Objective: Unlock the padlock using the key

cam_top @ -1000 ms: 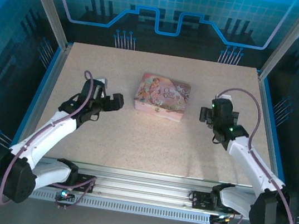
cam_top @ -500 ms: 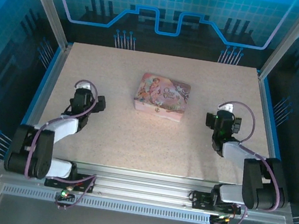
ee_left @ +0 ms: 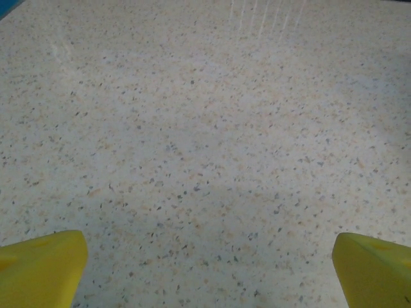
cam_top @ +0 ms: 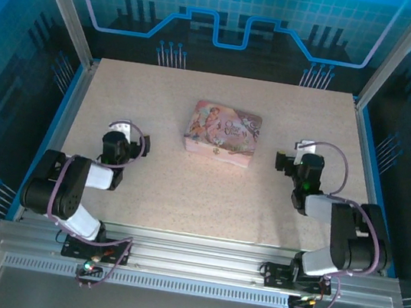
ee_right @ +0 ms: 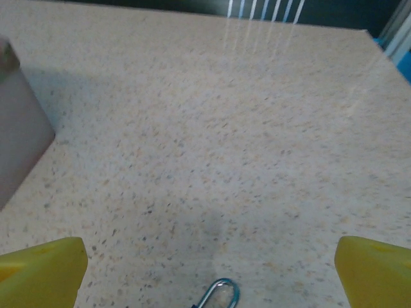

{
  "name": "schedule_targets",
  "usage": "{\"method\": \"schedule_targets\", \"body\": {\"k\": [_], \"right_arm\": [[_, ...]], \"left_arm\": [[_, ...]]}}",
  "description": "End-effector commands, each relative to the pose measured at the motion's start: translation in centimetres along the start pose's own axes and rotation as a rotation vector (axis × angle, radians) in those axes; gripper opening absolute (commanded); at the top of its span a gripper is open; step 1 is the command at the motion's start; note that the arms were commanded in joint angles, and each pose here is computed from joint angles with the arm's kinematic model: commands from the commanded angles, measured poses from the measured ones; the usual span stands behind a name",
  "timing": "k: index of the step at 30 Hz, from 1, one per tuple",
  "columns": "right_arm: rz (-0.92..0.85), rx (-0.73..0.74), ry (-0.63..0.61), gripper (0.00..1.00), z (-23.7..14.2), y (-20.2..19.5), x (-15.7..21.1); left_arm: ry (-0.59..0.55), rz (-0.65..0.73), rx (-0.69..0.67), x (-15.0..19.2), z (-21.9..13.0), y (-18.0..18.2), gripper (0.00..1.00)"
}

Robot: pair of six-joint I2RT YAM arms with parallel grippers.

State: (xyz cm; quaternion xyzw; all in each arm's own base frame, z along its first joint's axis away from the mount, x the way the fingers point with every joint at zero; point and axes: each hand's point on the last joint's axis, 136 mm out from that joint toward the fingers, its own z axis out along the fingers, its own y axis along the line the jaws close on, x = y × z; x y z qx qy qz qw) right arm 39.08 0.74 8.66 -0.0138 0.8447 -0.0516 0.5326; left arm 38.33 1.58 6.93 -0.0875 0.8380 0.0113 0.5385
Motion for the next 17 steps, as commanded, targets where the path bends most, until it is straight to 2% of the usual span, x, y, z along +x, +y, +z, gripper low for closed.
{"method": "schedule_targets", "body": {"k": [1,3,17], "right_arm": [[-0.004,-0.058,-0.069,1.00,0.04,1.00,-1.14],[-0.001,-0.050,-0.068,1.00,0.03,0.88,-1.19],[-0.003,-0.056,-0.062,1.00,0.08,0.98,-1.15]], "left_arm": [[-0.112,0.012,0.015,-2.86,-0.11,-0.47,0.99],[-0.131,0.032,-0.034,-3.03,-0.22,-0.32,0.99],[-0.134,0.042,-0.035,-3.03,-0.29,-0.58,0.99]]}}
